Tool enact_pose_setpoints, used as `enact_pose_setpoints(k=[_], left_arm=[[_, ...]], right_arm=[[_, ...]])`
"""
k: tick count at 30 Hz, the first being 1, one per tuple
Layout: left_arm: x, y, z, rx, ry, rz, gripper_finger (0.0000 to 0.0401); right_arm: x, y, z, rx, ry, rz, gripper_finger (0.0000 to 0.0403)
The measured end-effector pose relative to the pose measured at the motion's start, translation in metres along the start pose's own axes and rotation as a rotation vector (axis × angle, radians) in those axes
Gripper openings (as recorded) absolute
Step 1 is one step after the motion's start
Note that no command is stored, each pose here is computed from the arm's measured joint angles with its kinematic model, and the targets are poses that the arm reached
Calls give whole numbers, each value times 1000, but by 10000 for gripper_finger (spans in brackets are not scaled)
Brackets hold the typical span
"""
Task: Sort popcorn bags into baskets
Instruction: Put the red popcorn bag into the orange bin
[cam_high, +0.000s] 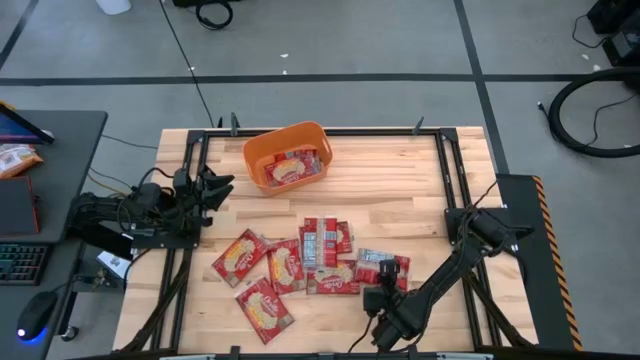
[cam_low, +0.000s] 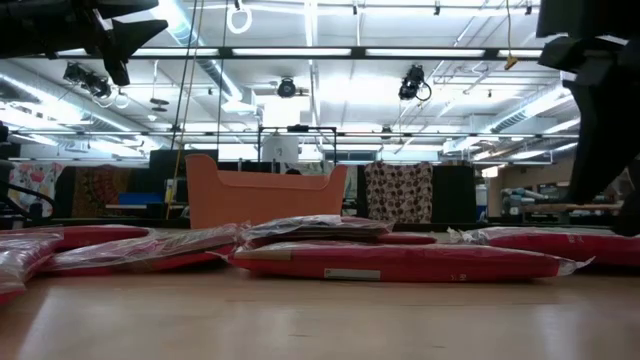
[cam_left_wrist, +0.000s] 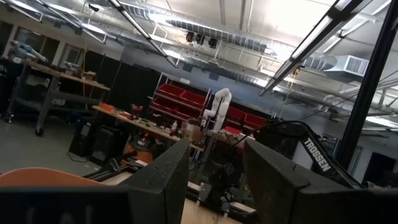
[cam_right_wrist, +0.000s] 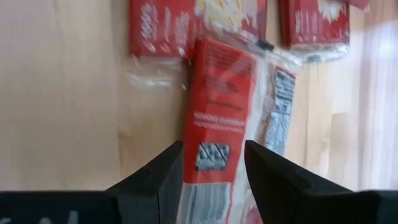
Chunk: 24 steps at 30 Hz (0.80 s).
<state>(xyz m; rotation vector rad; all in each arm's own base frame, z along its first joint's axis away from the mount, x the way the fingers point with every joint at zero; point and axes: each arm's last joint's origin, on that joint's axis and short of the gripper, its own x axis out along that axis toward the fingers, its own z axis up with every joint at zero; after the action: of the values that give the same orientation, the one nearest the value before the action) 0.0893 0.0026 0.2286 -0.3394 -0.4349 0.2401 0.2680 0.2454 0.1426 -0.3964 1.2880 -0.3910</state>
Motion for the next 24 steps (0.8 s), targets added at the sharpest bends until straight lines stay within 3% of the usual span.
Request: enact_pose_setpoints(k=[18, 24], left_arm=[[0, 0, 0, 2, 0, 0, 156], [0, 0, 0, 2, 0, 0, 156]], right_arm=[[22, 7, -28, 55, 13, -26, 173], [26, 6, -31, 46, 13, -42, 140]])
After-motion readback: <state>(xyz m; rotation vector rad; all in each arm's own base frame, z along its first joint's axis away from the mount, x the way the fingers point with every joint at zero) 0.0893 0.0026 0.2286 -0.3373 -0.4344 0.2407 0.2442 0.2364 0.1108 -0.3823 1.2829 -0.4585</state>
